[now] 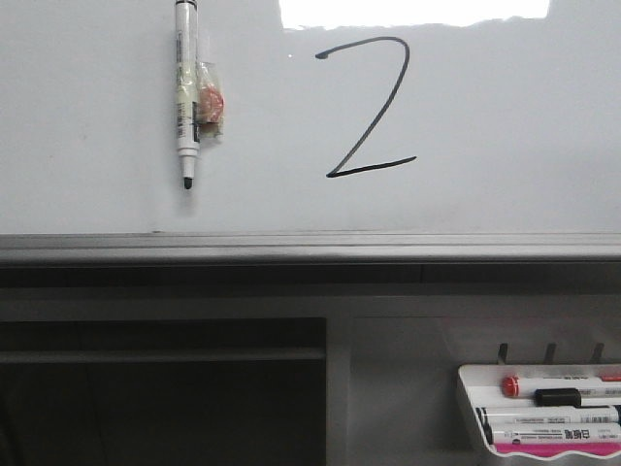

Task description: Write number 2 on whiteboard

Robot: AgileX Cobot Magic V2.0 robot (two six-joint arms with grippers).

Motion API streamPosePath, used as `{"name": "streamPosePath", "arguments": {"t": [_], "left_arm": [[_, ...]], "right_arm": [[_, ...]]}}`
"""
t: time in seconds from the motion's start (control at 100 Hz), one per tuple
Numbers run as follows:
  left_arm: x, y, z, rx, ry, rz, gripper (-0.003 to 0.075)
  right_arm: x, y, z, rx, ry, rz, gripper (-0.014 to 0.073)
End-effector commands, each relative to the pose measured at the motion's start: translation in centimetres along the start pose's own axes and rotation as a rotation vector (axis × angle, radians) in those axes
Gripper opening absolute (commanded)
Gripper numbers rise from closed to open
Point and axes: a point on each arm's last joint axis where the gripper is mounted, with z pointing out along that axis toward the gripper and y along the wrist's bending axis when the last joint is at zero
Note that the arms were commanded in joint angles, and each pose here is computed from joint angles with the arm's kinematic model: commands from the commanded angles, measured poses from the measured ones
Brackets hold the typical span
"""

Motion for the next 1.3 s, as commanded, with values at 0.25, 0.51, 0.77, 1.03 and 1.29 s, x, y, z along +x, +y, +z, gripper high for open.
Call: {"name": "streamPosePath", "arguments": {"t": [0.25,0.51,0.77,1.03,1.29], "left_arm": [[-0.4,0.0,-0.2,0.002,-0.086,-0.01,-0.002],[-0.4,0.0,-0.2,0.002,-0.086,-0.01,-0.002],[-0.4,0.0,-0.2,0.002,-0.086,-0.01,-0.002],[-0.3,0.0,-0.2,0.002,-0.084,-0.01,-0.002],[-0.3,0.0,-0.2,0.002,-0.084,-0.01,-0.002]], "right_arm": [[-1.4,-2.1,-0.2,0.236,-0.103,-0.095,-0.0066],[3.1,-3.1,0.6,0.326,-0.057,-0.148,-0.0066],[6.5,-3.4,0.3,0.385,0.036,-0.159,-0.0066],[6.6,-3.4,0.3,0.384,0.056,-0.198,-0.0066],[6.6,-3.4,0.3,0.384,0.051,-0.199,-0.0066]]}}
